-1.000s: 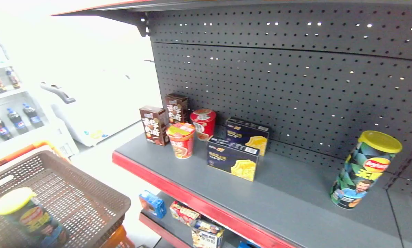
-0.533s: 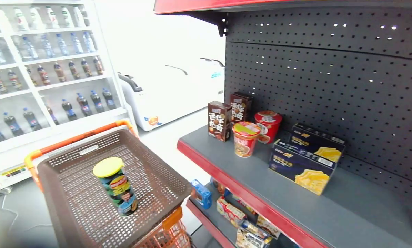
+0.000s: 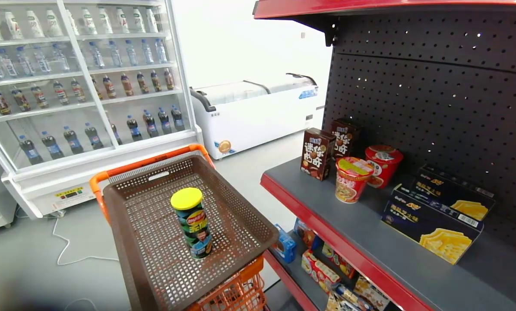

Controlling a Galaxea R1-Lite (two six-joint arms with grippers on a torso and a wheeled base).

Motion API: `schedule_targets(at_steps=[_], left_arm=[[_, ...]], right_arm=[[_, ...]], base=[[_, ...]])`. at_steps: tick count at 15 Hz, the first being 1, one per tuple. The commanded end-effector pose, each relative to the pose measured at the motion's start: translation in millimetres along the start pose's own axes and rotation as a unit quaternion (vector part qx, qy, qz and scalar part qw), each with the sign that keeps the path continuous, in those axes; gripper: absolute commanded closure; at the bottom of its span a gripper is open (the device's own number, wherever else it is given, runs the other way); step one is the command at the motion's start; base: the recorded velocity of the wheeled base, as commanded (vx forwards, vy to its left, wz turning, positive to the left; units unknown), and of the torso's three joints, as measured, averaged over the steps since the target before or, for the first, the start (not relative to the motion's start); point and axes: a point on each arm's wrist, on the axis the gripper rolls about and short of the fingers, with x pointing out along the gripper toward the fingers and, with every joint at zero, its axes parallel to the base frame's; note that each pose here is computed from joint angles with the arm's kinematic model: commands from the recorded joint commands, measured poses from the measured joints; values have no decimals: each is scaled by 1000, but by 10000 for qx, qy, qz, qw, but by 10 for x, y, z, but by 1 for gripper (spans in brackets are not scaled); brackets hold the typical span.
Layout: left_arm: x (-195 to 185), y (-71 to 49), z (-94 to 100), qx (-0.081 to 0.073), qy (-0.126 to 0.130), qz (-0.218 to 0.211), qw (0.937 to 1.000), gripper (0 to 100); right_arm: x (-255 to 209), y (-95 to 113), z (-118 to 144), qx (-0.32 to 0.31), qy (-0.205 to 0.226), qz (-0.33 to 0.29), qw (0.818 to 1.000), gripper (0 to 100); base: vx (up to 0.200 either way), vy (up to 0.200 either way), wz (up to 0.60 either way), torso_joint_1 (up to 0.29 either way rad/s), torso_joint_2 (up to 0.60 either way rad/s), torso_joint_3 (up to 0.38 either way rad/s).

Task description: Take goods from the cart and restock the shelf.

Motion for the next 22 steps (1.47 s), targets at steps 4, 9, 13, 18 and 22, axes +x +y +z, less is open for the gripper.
schedule_targets(at_steps=[4, 9, 13, 18, 22], left_arm=[[1389, 164, 481, -275, 2315, -37, 9724, 0], [2167, 153, -31, -604, 2350, -1070, 9642, 0], [2364, 71, -349, -735, 2403, -1718, 9525, 0], [2630, 50, -600, -717, 2497, -1805, 9486, 0], [2843, 8, -900, -106, 2568, -2032, 9448, 0]], right_arm=[[0, 0, 1, -4, -2, 2, 10000, 0], [0, 0, 1, 4, -2, 2, 10000, 0], [0, 0, 1, 4, -2, 2, 10000, 0], [0, 0, 1, -4, -2, 2, 10000, 0], [0, 0, 1, 4, -2, 2, 10000, 0]], base=[[0, 0, 0, 0, 0, 0], [0, 0, 0, 0, 0, 0], [0, 0, 0, 0, 0, 0], [0, 0, 0, 0, 0, 0], [0, 0, 0, 0, 0, 0]])
